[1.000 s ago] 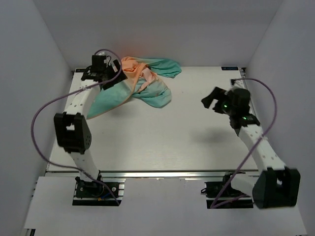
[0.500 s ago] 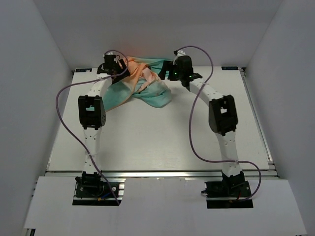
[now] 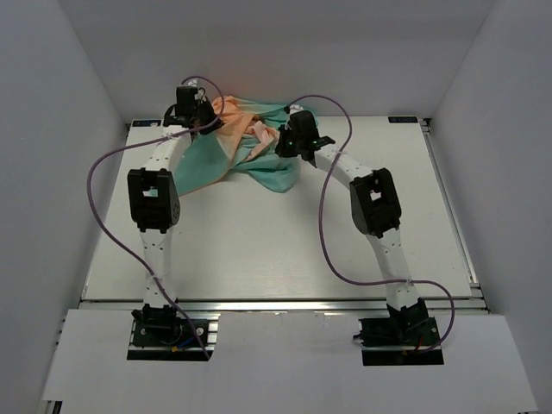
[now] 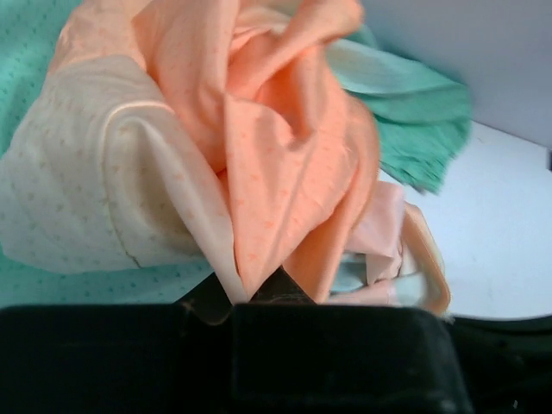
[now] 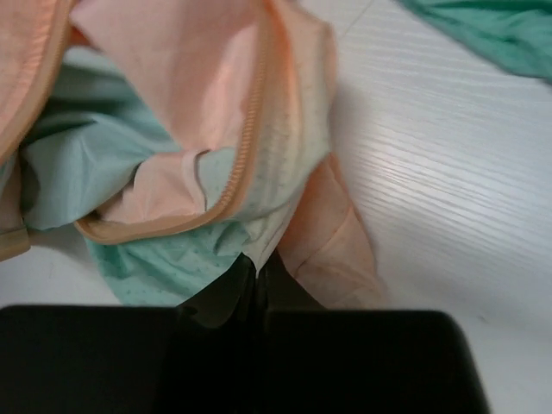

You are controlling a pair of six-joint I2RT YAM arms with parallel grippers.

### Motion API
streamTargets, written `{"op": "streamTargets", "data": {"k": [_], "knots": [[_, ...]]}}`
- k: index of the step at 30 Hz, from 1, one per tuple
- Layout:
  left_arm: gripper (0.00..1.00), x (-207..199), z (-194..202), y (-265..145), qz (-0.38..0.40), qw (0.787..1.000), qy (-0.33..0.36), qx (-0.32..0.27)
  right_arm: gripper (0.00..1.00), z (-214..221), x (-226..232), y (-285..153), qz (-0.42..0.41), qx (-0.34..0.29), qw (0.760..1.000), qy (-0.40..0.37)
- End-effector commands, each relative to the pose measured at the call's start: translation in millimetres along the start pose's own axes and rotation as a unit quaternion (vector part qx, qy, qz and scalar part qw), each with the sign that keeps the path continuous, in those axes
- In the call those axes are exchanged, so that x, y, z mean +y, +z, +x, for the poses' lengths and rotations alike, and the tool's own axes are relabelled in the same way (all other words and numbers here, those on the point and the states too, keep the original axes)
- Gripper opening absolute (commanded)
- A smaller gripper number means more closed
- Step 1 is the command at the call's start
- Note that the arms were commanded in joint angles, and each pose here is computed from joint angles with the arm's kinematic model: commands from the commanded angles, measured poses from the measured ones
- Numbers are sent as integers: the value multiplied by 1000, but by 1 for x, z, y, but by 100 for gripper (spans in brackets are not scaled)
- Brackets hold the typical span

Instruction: Zip up the jacket

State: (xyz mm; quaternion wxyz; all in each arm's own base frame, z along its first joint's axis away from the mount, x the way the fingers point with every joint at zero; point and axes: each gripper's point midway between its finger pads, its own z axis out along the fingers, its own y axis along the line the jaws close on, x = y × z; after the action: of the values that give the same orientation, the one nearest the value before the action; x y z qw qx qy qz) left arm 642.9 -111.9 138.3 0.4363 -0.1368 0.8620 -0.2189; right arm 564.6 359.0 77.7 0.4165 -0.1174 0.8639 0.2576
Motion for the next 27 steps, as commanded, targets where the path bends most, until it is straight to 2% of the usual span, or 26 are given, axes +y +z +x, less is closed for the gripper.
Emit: {"op": "streamTargets", "data": {"k": [1, 2, 3, 4, 5, 6, 7, 8, 9, 11, 12, 14, 15, 17, 19, 21, 24, 27], "knots": [[0, -89, -81, -112, 95, 990, 51, -86, 0, -130, 24, -105, 38, -146, 987, -49], [0, -107, -93, -151, 111, 986, 62, -105, 0, -144, 26, -127, 49, -163, 983, -63], [0, -118, -96, -174, 123, 983, 70, -114, 0, -180, 43, -180, 48, -210, 974, -77], [0, -129, -98, -197, 136, 980, 76, -122, 0, -174, 36, -195, 69, -208, 971, -91], [0, -145, -106, -248, 150, 974, 85, -150, 0, -183, 40, -220, 72, -225, 967, -98], [0, -155, -108, -276, 158, 969, 88, -167, 0, -208, 56, -279, 67, -273, 954, -105], [0, -162, -109, -303, 167, 965, 89, -182, 0, -198, 52, -293, 77, -269, 953, -114], [0, -173, -109, -356, 188, 954, 85, -216, 0, -200, 55, -319, 77, -282, 949, -116], [0, -177, -108, -382, 198, 949, 81, -233, 0, -212, 69, -377, 69, -326, 935, -119], [0, -186, -101, -431, 227, 935, 79, -259, 0, -194, 71, -409, 63, -321, 938, -117], [0, -192, -93, -473, 250, 922, 85, -282, 0, -195, 85, -458, 41, -354, 927, -120], [1, -203, -82, -512, 291, 906, 84, -294, 0, -180, 93, -486, 16, -363, 924, -118], [2, -207, -75, -540, 311, 895, 90, -308, 0, -178, 108, -526, -14, -395, 910, -125], [2, -216, -68, -564, 339, 883, 92, -312, 0, -172, 118, -565, -38, -424, 897, -121], [2, -221, -64, -584, 358, 873, 93, -317, 0, -169, 124, -582, -53, -432, 892, -122], [2, -222, -63, -583, 360, 875, 89, -312, 0, -169, 123, -588, -48, -433, 893, -111], [2, -213, -65, -557, 336, 892, 68, -293, 0, -170, 107, -567, -13, -416, 904, -94], [2, -193, -59, -490, 294, 924, 35, -243, 0, -165, 80, -523, 43, -379, 922, -62]]}}
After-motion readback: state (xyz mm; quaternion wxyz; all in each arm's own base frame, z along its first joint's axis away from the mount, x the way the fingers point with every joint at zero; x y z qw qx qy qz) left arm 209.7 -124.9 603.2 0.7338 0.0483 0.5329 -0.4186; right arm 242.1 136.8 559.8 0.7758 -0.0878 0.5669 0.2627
